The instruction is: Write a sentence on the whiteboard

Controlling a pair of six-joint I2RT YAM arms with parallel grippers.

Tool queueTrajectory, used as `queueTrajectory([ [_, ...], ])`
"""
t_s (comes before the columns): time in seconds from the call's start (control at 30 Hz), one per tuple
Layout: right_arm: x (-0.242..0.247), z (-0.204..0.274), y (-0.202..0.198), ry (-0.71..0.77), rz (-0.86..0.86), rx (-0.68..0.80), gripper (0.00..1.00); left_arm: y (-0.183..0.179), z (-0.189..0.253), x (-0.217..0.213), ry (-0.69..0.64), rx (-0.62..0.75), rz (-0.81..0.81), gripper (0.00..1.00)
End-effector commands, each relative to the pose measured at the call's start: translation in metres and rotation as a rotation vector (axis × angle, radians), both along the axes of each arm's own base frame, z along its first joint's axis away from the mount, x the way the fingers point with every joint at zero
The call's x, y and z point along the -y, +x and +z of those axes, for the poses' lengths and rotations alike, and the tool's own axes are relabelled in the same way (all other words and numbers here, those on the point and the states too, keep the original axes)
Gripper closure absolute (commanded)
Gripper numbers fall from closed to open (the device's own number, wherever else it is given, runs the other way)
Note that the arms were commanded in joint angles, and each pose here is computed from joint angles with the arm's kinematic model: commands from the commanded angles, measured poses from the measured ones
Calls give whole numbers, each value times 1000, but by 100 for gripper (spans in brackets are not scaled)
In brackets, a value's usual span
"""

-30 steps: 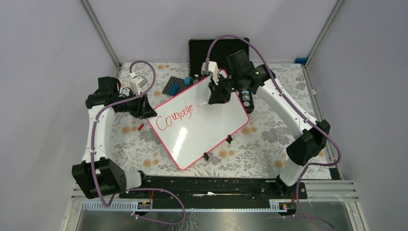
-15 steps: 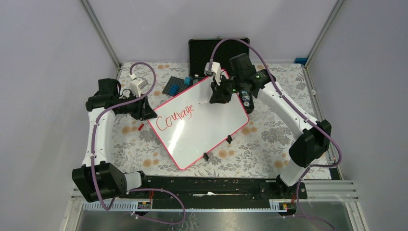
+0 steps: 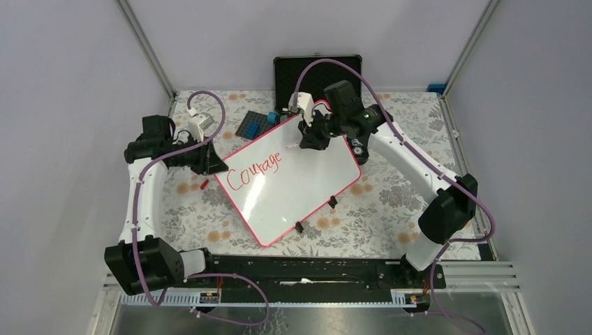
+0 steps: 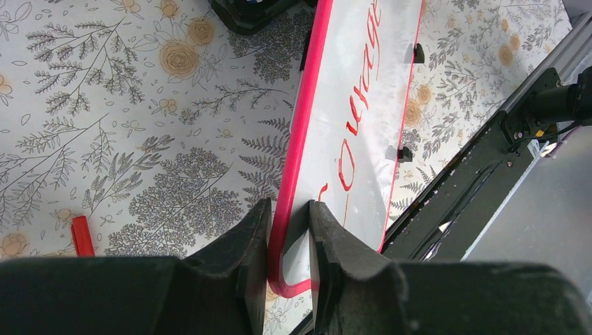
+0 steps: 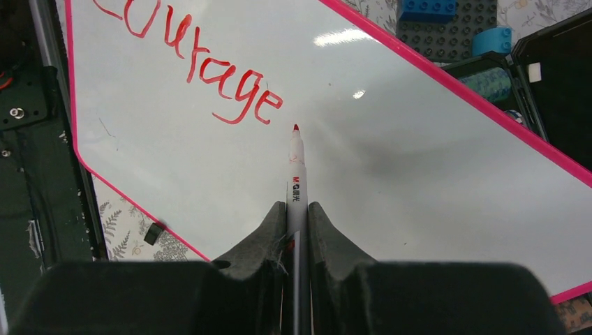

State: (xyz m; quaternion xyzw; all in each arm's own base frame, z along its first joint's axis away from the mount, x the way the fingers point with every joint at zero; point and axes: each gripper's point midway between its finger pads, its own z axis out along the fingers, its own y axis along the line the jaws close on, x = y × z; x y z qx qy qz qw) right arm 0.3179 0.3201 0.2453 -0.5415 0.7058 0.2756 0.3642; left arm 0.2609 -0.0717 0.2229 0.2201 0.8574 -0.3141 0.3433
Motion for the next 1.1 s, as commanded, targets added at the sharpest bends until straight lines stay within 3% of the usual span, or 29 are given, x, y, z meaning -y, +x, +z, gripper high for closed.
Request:
queueTrajectory([
  [0.0, -4, 0, 7, -11, -12, 46, 100, 5, 2, -2, 26, 56, -2, 84],
  [0.33, -7, -10, 9, -36, -10, 46, 100, 6, 1, -3, 28, 55, 3, 91],
  [1.07, 2, -13, 27, -87, -64, 96, 100, 5, 0, -4, 34, 58, 3, 94],
])
